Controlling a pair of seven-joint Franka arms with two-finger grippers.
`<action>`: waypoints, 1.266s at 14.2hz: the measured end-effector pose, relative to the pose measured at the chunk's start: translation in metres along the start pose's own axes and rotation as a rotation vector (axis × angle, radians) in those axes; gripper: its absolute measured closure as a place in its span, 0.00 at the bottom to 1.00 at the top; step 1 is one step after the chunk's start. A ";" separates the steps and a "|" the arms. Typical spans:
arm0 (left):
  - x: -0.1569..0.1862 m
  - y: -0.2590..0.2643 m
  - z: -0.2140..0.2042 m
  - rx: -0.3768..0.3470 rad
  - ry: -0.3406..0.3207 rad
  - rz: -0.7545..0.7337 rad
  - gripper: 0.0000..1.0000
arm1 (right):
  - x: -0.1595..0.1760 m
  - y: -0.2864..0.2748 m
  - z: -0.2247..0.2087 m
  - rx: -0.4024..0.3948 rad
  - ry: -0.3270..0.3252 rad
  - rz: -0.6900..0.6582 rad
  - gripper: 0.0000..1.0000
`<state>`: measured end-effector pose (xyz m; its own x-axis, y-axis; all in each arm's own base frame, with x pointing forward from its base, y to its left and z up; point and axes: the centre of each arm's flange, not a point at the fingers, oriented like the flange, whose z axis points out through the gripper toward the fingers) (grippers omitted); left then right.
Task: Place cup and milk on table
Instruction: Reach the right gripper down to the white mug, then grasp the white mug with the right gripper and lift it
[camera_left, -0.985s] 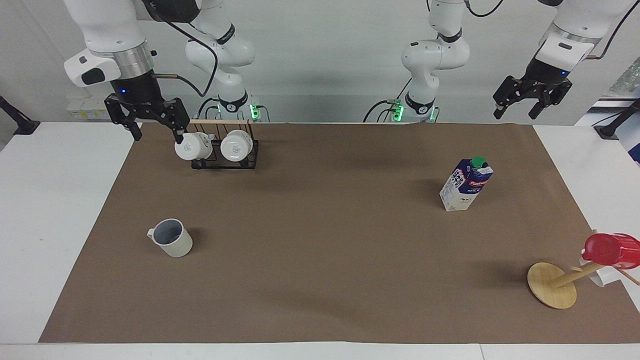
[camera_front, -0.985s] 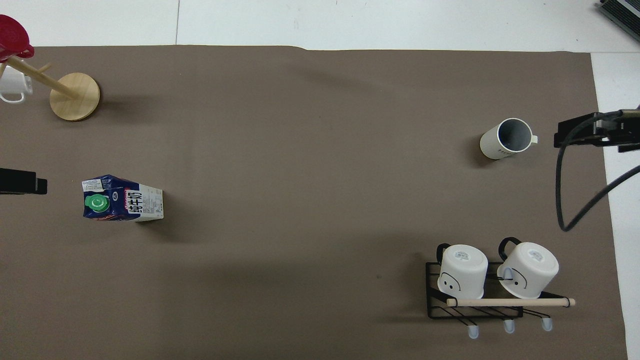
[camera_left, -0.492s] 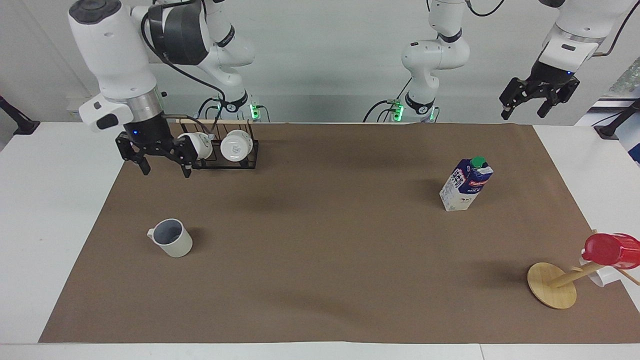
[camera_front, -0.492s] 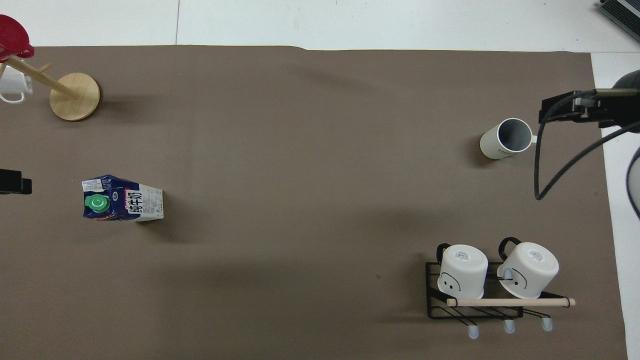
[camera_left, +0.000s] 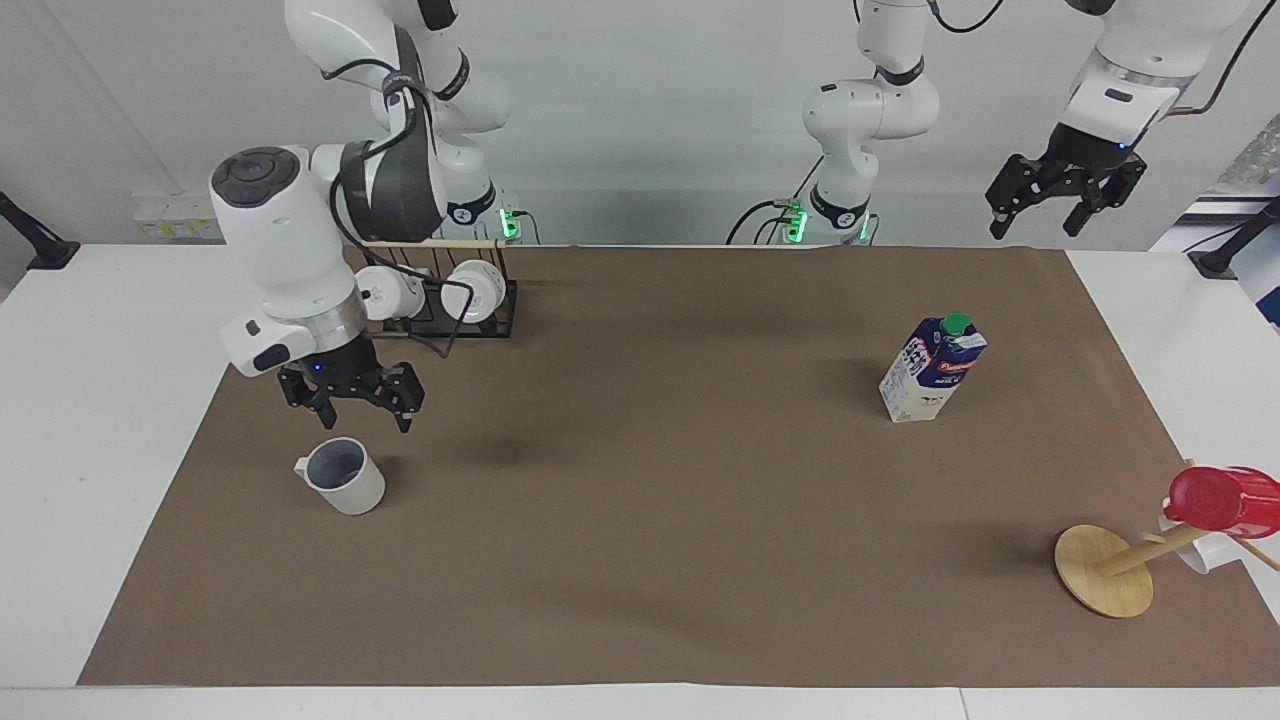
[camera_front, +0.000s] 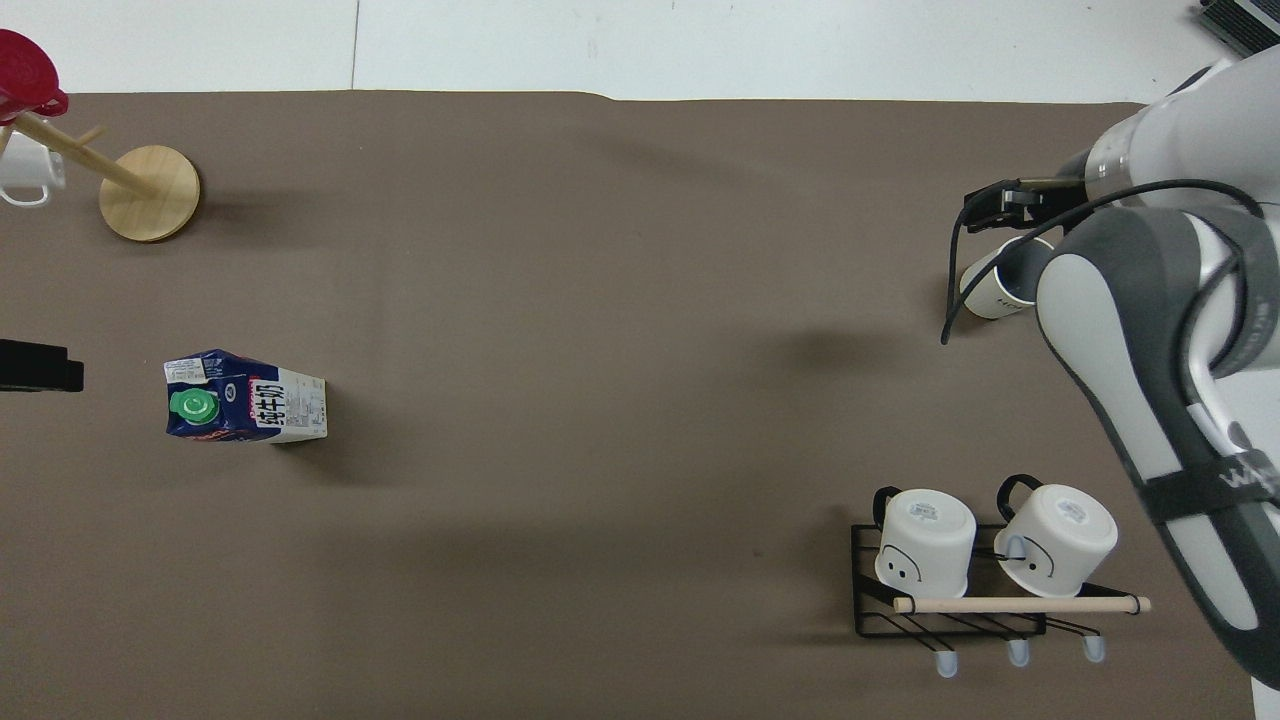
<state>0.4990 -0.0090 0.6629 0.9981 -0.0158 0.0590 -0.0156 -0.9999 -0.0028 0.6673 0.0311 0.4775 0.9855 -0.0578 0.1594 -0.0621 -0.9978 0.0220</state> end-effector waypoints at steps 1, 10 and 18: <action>0.000 0.000 0.000 0.000 0.000 0.000 0.00 | 0.000 -0.002 0.012 0.001 0.001 -0.003 0.00; 0.000 0.000 0.000 0.000 0.000 -0.001 0.00 | -0.008 0.010 0.095 -0.001 0.007 -0.068 0.00; 0.000 0.000 0.000 0.000 0.000 0.003 0.00 | -0.022 0.038 0.120 -0.008 -0.037 -0.061 0.00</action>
<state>0.4990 -0.0095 0.6629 0.9981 -0.0183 0.0591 -0.0182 -0.9998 -0.0030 0.6622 -0.0091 0.3561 0.9926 0.0019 0.1210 -0.0027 -0.9993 0.0383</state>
